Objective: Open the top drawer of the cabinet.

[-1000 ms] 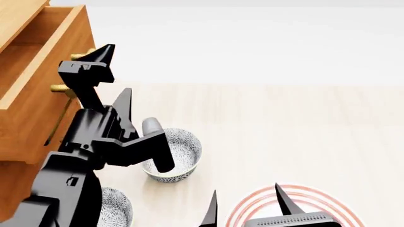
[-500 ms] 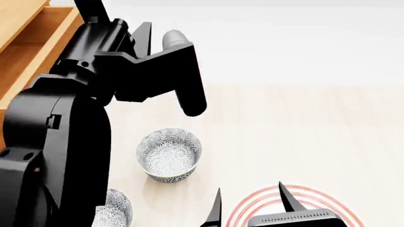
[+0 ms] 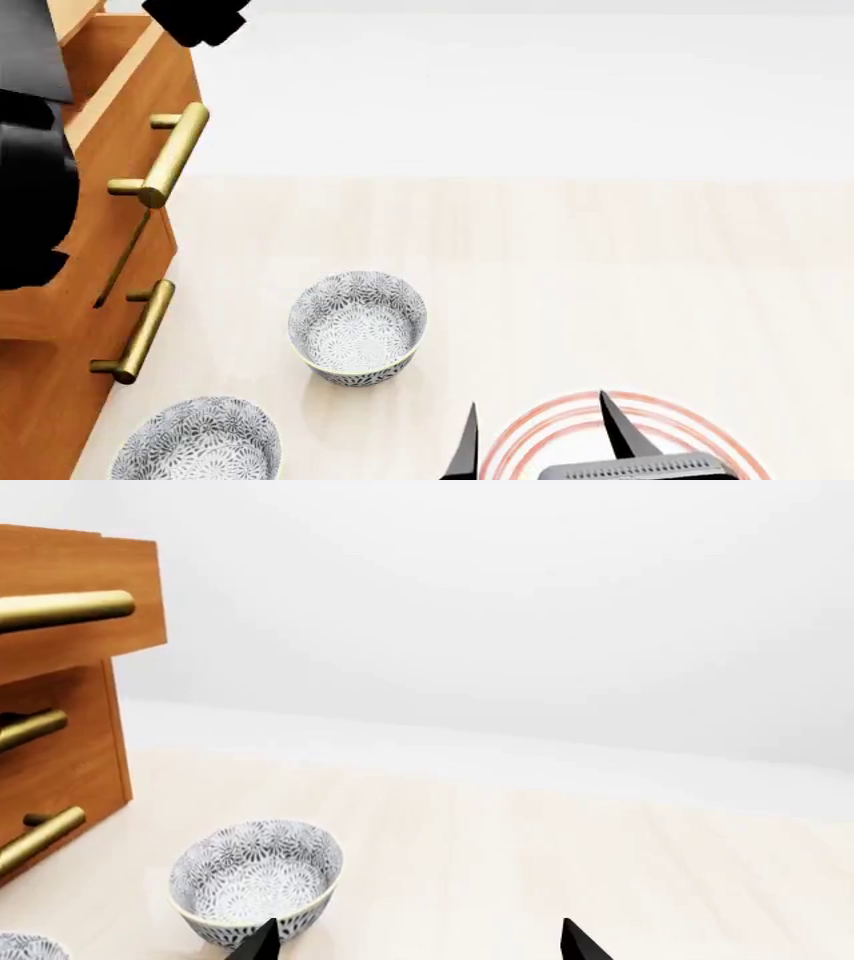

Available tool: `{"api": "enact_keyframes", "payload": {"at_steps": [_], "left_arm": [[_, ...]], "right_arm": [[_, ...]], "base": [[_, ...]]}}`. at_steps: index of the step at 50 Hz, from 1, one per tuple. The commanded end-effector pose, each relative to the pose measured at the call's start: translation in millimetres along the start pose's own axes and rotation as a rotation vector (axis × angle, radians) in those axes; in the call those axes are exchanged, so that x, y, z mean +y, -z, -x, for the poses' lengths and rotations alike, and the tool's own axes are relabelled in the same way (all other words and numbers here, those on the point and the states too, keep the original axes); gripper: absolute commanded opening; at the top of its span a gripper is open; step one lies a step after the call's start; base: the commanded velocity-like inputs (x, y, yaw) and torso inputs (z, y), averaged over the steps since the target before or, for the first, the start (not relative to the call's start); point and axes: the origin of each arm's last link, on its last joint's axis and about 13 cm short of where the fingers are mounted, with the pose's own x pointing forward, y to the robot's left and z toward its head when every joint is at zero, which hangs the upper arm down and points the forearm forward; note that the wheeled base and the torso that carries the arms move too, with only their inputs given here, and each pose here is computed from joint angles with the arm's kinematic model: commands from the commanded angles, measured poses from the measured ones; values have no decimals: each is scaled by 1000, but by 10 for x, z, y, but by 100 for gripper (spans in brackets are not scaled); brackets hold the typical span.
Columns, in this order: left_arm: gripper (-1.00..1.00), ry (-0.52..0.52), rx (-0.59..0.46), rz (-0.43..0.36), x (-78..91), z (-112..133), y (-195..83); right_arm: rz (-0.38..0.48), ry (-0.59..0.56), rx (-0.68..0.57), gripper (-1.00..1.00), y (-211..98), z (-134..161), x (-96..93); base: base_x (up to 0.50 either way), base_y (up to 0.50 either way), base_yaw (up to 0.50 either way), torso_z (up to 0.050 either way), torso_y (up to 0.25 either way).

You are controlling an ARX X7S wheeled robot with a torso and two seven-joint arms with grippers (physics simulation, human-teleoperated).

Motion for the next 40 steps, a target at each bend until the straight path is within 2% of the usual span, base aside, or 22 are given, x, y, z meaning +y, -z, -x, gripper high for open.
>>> {"api": "enact_keyframes", "payload": {"at_steps": [1, 6, 9, 10, 12, 13, 18, 29, 40], "left_arm": [[100, 76, 91, 247, 186, -113, 252], [100, 90, 129, 326, 188, -197, 379], [100, 56, 144, 253, 131, -245, 487], [100, 80, 146, 283, 113, -250, 507], [100, 83, 155, 297, 104, -261, 532], [100, 107, 168, 337, 90, -274, 557], [100, 123, 176, 337, 44, -289, 606], [100, 140, 253, 406, -20, -463, 827], [100, 151, 275, 420, -76, -473, 907]], "right_arm": [[-3, 3, 3, 100, 25, 15, 2], [-4, 5, 5, 100, 43, 20, 7], [-6, 3, 6, 100, 43, 24, 13], [-7, 4, 6, 100, 50, 26, 14], [-7, 4, 7, 100, 57, 28, 13], [-7, 3, 10, 100, 61, 28, 14], [-8, 5, 14, 100, 68, 24, 10], [-11, 6, 18, 100, 82, 11, 9], [-12, 5, 19, 100, 79, 18, 15]], "base": [[0, 0, 0, 0, 0], [0, 0, 0, 0, 0], [0, 0, 0, 0, 0], [0, 0, 0, 0, 0], [0, 0, 0, 0, 0], [0, 0, 0, 0, 0], [0, 0, 0, 0, 0], [0, 0, 0, 0, 0], [0, 0, 0, 0, 0]]}}
